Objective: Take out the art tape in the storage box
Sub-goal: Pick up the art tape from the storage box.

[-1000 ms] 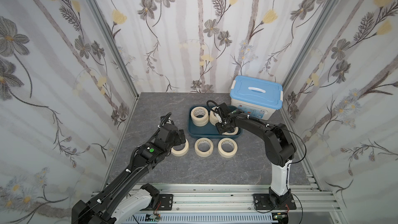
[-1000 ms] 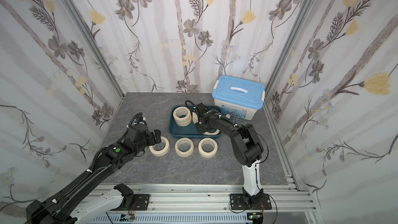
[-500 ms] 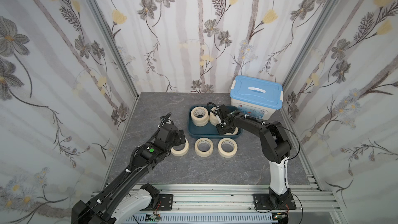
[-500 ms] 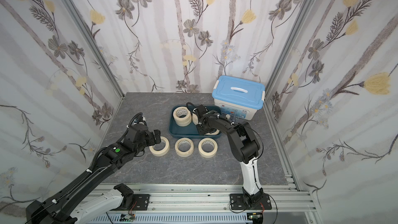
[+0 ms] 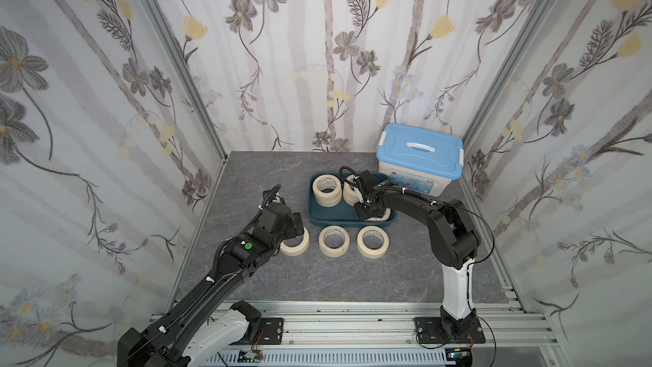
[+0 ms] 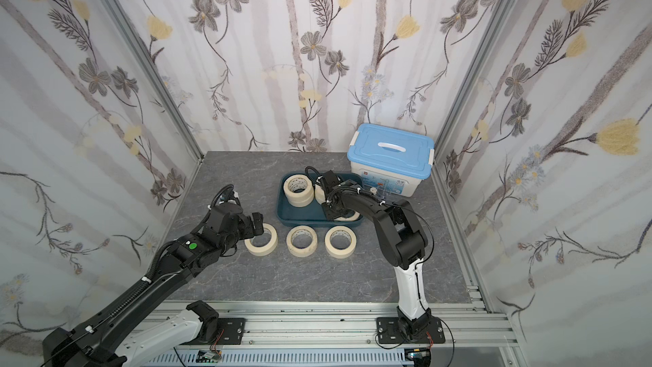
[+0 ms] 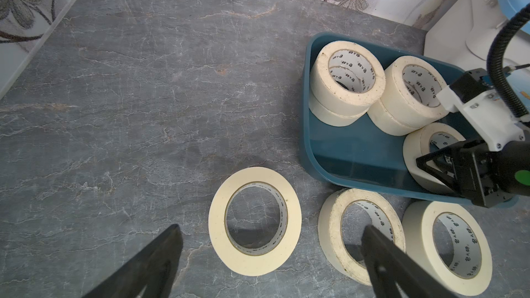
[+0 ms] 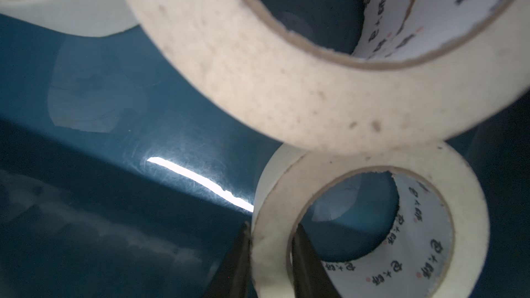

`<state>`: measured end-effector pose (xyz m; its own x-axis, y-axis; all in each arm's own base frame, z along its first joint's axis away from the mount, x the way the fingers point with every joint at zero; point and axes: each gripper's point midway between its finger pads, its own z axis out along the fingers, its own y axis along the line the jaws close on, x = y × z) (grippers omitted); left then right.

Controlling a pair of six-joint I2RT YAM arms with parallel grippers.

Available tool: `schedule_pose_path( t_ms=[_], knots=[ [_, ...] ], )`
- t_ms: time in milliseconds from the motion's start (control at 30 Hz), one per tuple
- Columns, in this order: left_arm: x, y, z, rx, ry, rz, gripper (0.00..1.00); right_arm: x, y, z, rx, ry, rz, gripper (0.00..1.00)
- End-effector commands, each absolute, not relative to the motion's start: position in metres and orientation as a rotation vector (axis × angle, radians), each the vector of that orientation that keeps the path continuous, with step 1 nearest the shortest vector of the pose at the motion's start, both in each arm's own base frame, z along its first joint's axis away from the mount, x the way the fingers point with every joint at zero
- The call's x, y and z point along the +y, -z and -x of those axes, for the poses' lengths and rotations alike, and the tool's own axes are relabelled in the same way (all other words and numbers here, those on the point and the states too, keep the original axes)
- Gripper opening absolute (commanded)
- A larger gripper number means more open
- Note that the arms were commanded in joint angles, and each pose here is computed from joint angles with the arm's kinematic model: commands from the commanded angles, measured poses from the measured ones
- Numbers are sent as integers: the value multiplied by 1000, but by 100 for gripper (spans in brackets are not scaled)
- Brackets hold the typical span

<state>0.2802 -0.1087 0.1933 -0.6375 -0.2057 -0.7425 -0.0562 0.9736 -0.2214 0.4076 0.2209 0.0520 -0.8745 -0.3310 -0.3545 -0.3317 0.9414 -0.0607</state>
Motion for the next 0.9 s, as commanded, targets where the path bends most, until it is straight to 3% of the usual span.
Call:
schedule_pose_path(
  t_ms=[0,233,867],
  knots=[
    [-106,-196,-281,2251,214,200,100,217,-60,-408,2718,22,484,24],
    [-108,-196,-282,2250,216,199,100,217,-61,-407,2714,21,494,19],
    [-113,-194,-287,2258,231,192,100,211,-114,-390,2641,-47,478,19]
  ],
)
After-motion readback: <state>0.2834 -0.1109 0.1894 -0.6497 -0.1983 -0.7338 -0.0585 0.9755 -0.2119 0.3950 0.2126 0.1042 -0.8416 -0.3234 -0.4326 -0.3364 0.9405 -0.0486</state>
